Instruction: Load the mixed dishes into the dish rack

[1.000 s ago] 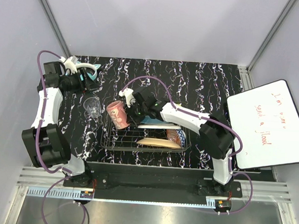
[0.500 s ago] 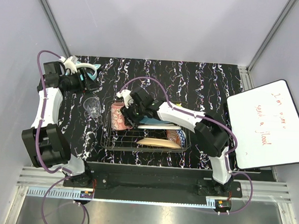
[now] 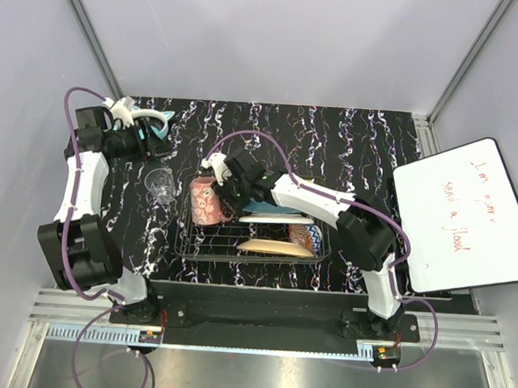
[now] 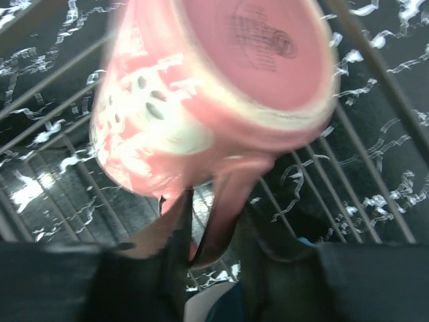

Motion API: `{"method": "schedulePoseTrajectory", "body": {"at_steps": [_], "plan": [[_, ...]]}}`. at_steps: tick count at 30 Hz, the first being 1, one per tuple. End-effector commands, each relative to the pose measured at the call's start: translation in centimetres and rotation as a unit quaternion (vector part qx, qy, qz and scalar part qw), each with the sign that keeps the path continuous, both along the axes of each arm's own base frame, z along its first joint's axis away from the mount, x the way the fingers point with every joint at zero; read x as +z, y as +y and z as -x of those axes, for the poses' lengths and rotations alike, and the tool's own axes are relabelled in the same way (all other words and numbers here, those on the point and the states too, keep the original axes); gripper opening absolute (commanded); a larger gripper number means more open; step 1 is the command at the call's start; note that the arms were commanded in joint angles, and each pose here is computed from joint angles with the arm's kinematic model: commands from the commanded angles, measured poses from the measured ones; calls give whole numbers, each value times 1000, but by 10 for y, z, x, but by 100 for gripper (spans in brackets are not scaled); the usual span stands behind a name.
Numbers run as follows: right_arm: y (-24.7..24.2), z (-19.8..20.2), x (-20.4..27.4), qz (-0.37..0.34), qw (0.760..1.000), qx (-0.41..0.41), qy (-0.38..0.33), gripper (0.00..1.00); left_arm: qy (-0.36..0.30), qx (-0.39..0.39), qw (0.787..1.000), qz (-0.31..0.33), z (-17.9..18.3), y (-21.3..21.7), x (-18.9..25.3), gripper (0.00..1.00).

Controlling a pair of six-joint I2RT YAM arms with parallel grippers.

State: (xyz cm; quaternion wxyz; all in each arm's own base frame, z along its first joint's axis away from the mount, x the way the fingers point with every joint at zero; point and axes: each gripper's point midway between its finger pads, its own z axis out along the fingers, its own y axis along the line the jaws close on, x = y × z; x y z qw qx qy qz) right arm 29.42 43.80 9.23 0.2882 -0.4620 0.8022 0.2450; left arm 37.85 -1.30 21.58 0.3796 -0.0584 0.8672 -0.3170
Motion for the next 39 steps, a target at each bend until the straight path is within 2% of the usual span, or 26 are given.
{"method": "schedulePoseTrajectory", "body": {"at_steps": [1,4,7,12,17,21,27,32,39], "plan": [[-24,13,-28,67,998,12,18,18,-40,-9,999,3,-10,0,21,59],[-30,13,-32,72,997,16,9,6,-44,-8,999,1,-10,0,24,59],[-33,13,-25,70,997,23,-9,0,-41,-7,999,1,-10,1,22,59],[-38,9,-18,76,995,22,-56,0,-42,-7,999,4,-12,0,23,59],[-44,-18,-7,103,981,-12,-165,0,-43,-8,999,9,-11,-1,24,58],[-43,-41,5,92,966,-44,-236,0,-43,-8,999,7,-11,-1,23,58],[-43,-55,0,77,955,-83,-274,0,-44,-10,999,5,-10,-1,22,58],[-49,-48,15,49,950,-95,-293,0,-44,-10,999,1,-10,0,20,58],[-47,-28,24,45,944,-62,-322,0,-44,-6,999,5,-12,1,20,58]]}}
